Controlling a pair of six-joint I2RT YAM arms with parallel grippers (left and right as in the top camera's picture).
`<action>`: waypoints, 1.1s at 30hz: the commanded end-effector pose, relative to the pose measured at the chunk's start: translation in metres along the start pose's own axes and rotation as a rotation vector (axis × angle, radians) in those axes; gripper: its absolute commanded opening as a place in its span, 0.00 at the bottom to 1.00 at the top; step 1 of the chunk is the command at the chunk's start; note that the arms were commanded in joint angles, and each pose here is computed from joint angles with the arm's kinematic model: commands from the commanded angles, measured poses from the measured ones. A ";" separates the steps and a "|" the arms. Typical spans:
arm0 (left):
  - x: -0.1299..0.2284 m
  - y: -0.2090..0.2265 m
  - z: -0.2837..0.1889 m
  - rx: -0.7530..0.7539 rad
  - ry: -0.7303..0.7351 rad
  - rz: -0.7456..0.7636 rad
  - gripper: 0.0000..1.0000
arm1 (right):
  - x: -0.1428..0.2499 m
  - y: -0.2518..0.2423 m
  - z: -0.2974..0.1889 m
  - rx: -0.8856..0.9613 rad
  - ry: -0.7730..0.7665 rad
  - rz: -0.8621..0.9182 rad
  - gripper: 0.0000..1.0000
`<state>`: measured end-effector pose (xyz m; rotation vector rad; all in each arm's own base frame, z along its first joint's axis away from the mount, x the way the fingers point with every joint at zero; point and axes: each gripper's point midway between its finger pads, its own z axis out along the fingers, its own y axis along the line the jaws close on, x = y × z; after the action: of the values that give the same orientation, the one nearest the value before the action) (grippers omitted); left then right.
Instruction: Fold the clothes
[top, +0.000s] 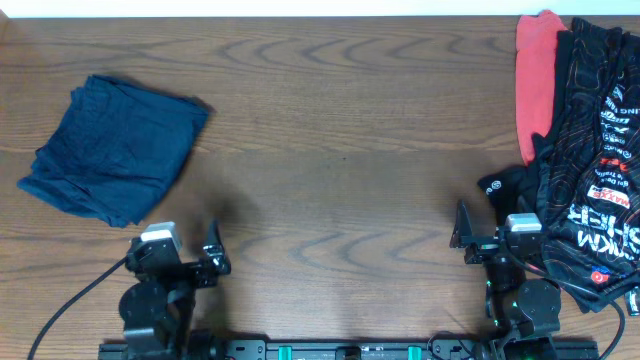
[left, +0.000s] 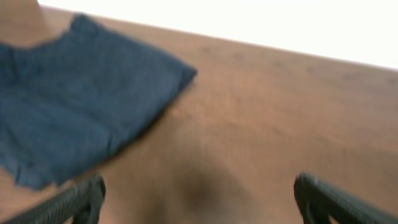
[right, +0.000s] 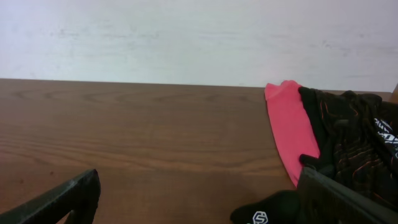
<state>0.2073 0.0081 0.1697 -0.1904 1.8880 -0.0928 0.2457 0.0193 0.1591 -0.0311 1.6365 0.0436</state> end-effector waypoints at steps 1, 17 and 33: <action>-0.001 0.004 0.012 -0.007 -0.073 0.014 0.98 | 0.001 0.000 0.000 0.000 0.003 -0.014 0.99; 0.017 0.005 0.045 0.021 -0.178 0.010 0.98 | 0.001 0.000 0.000 0.000 0.003 -0.014 0.99; 0.017 0.005 0.045 0.021 -0.177 0.010 0.98 | 0.001 0.000 0.000 0.000 0.003 -0.014 0.99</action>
<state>0.2441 0.0129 0.1536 -0.1724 1.6718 -0.0824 0.2457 0.0194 0.1590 -0.0336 1.6368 0.0419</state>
